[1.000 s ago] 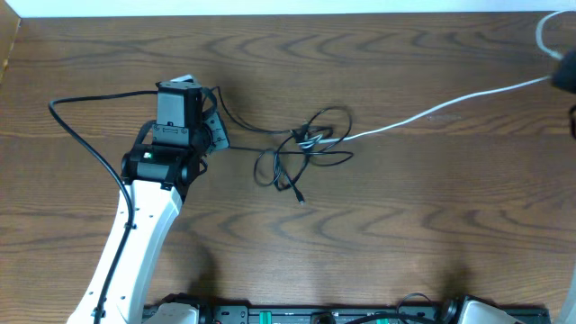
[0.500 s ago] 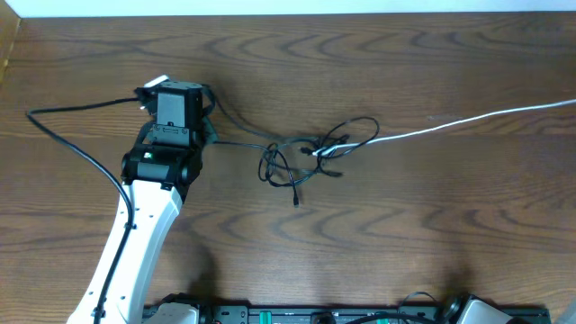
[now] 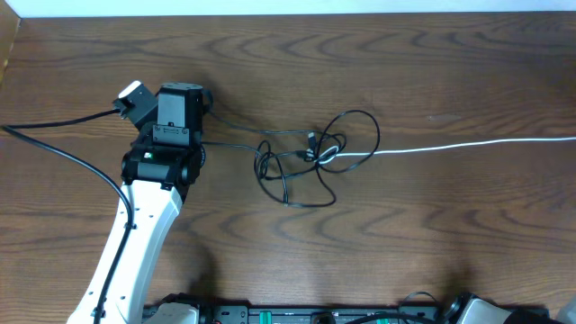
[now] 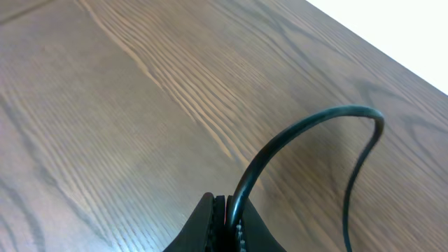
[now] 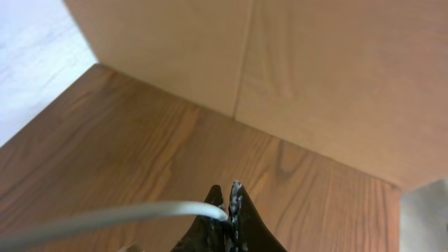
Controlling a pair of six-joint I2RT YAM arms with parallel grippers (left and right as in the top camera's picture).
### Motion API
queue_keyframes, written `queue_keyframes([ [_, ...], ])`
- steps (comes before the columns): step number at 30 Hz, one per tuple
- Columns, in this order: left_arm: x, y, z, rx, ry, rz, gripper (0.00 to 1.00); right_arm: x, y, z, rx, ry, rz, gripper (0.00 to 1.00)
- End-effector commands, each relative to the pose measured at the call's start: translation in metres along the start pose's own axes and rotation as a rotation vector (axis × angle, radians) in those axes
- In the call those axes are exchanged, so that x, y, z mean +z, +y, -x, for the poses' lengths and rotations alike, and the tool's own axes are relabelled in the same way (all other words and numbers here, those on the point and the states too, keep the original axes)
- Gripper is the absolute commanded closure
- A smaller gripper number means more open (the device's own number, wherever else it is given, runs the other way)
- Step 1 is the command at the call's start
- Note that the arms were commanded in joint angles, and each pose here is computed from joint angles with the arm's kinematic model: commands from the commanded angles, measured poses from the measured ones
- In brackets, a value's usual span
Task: Untangle cables
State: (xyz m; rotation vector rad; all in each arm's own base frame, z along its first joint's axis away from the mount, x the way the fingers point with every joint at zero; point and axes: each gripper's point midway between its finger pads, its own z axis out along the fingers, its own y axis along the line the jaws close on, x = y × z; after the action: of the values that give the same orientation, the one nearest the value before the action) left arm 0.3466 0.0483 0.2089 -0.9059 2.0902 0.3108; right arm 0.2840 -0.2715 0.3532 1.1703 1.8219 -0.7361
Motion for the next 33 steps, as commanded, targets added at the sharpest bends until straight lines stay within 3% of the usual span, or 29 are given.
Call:
queue_keyframes([
  [1, -0.003, 0.017, 0.019, -0.027, -0.092, 0.093, 0.93, -0.003, -0.025, 0.014, 0.054, -0.052, -0.115, 0.99],
  [5, -0.002, 0.040, 0.035, -0.047, -0.165, 0.198, 0.93, 0.001, -0.045, 0.018, 0.070, -0.063, -0.191, 0.99],
  [9, 0.009, 0.040, 0.031, -0.097, -0.094, 0.146, 0.93, 0.009, -0.027, 0.012, 0.106, -0.011, -0.051, 0.99],
  [12, 0.009, -0.013, 0.004, -0.075, 0.091, -0.139, 0.92, 0.003, 0.024, 0.005, 0.083, 0.053, 0.238, 0.99],
  [15, -0.028, -0.096, -0.030, 0.102, 0.270, -0.606, 0.92, -0.037, 0.101, -0.007, -0.095, 0.092, 0.718, 0.99],
  [18, -0.061, -0.130, -0.055, 0.275, 0.326, -0.835, 0.92, -0.078, 0.138, -0.026, -0.257, 0.104, 1.003, 0.99],
  [21, -0.061, -0.121, -0.075, 0.408, 0.338, -0.788, 0.74, -0.091, 0.143, -0.052, -0.378, 0.154, 1.052, 0.99],
  [22, -0.057, -0.115, -0.077, 0.417, 0.342, -0.744, 0.64, -0.092, 0.143, -0.058, -0.404, 0.169, 1.049, 0.99],
  [24, -0.053, -0.107, -0.082, 0.428, 0.364, -0.705, 0.31, -0.092, 0.142, -0.072, -0.431, 0.218, 1.034, 0.99],
  [26, -0.056, -0.104, -0.089, 0.434, 0.400, -0.713, 0.15, -0.095, 0.141, -0.084, -0.458, 0.263, 1.041, 0.99],
  [28, -0.071, -0.109, -0.103, 0.445, 0.472, -0.792, 0.09, -0.100, 0.141, -0.098, -0.493, 0.307, 1.055, 0.99],
  [31, -0.098, -0.121, -0.120, 0.499, 0.540, -0.940, 0.08, -0.109, 0.144, -0.117, -0.564, 0.363, 1.086, 0.94],
  [33, -0.109, -0.128, -0.128, 0.518, 0.560, -0.988, 0.08, -0.110, 0.147, -0.123, -0.588, 0.375, 1.089, 0.66],
])
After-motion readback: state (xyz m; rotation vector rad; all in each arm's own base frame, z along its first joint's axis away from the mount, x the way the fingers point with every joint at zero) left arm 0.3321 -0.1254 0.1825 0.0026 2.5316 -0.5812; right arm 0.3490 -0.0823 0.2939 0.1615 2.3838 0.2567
